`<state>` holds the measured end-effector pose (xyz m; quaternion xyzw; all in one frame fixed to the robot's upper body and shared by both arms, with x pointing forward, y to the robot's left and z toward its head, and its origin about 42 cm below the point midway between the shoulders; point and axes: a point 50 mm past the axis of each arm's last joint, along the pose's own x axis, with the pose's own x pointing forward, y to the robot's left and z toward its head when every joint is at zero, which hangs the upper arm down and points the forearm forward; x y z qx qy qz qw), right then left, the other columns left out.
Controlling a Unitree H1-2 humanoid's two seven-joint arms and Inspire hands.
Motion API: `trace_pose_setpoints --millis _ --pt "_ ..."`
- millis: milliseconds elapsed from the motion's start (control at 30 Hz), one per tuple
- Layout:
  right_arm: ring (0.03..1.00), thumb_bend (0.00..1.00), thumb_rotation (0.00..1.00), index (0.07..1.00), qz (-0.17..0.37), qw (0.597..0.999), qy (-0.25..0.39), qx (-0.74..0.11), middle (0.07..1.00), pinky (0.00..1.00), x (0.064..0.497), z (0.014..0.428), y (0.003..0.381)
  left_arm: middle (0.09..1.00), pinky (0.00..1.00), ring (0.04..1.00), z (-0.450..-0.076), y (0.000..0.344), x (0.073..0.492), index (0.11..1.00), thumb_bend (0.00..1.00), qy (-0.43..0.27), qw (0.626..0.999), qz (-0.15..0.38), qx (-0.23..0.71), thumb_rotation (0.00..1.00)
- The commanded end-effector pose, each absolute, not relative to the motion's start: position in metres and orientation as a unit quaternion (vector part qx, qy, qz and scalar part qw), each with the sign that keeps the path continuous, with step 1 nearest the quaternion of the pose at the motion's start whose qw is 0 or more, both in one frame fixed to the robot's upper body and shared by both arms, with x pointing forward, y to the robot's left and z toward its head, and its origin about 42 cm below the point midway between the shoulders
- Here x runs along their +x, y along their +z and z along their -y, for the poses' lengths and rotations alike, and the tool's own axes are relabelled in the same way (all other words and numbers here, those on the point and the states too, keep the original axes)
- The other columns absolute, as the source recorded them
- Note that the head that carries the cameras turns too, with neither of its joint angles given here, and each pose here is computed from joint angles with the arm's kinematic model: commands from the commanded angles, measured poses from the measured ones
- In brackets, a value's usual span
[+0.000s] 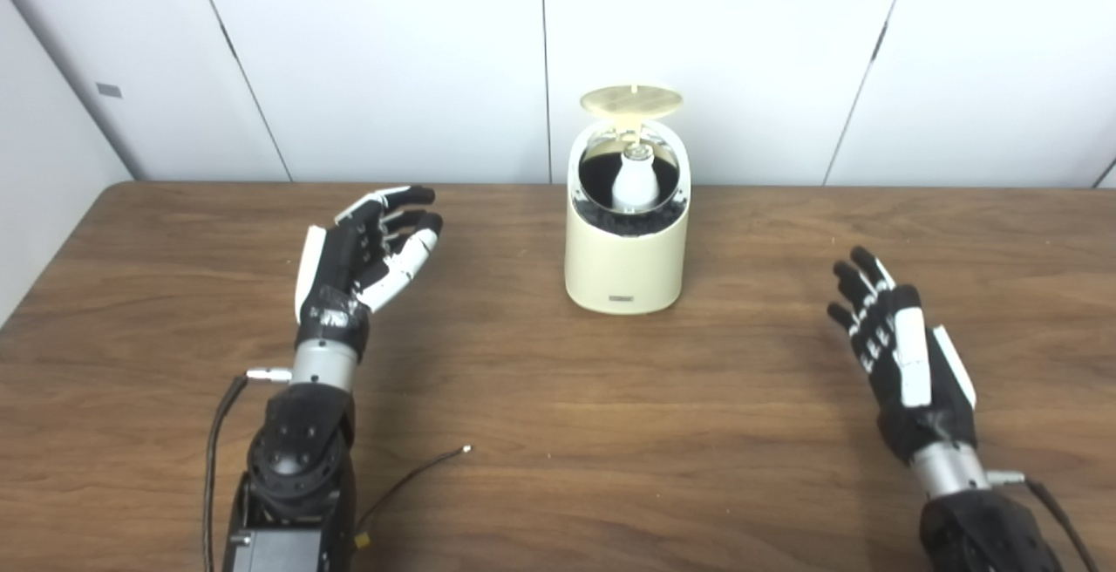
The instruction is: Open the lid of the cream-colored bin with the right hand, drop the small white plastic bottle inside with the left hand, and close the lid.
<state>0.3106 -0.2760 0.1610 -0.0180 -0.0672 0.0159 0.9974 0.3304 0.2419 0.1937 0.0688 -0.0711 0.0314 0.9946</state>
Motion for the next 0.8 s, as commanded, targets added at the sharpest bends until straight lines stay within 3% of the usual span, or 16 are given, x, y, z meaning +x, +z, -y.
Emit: trace_pose_setpoints --millis 0,233,533,767 --pt "0.965 0.69 1.0 0.913 0.118 0.992 0.034 -0.035 0.934 0.95 0.326 0.27 0.196 0.88 0.82 0.846 -0.241 0.199 0.324 0.919 0.53 0.028 0.992 0.099 0.072 1.0" --pt "0.953 0.66 1.0 0.895 0.155 0.982 0.05 -0.09 0.923 0.96 0.353 0.259 0.236 0.989 1.0 0.976 -0.232 0.163 0.298 0.998 0.63 0.023 0.997 0.07 0.029 1.0" --pt "0.965 0.62 1.0 0.874 0.183 0.969 0.075 -0.147 0.93 1.0 0.389 0.232 0.297 0.983 1.0 0.983 -0.229 0.144 0.283 0.982 0.68 0.035 0.997 0.059 0.022 1.0" --pt "0.947 0.6 1.0 0.877 0.2 0.949 0.087 -0.229 0.926 0.93 0.421 0.209 0.337 0.961 0.98 0.967 -0.227 0.134 0.275 0.96 0.69 0.037 0.998 0.052 0.019 1.0"
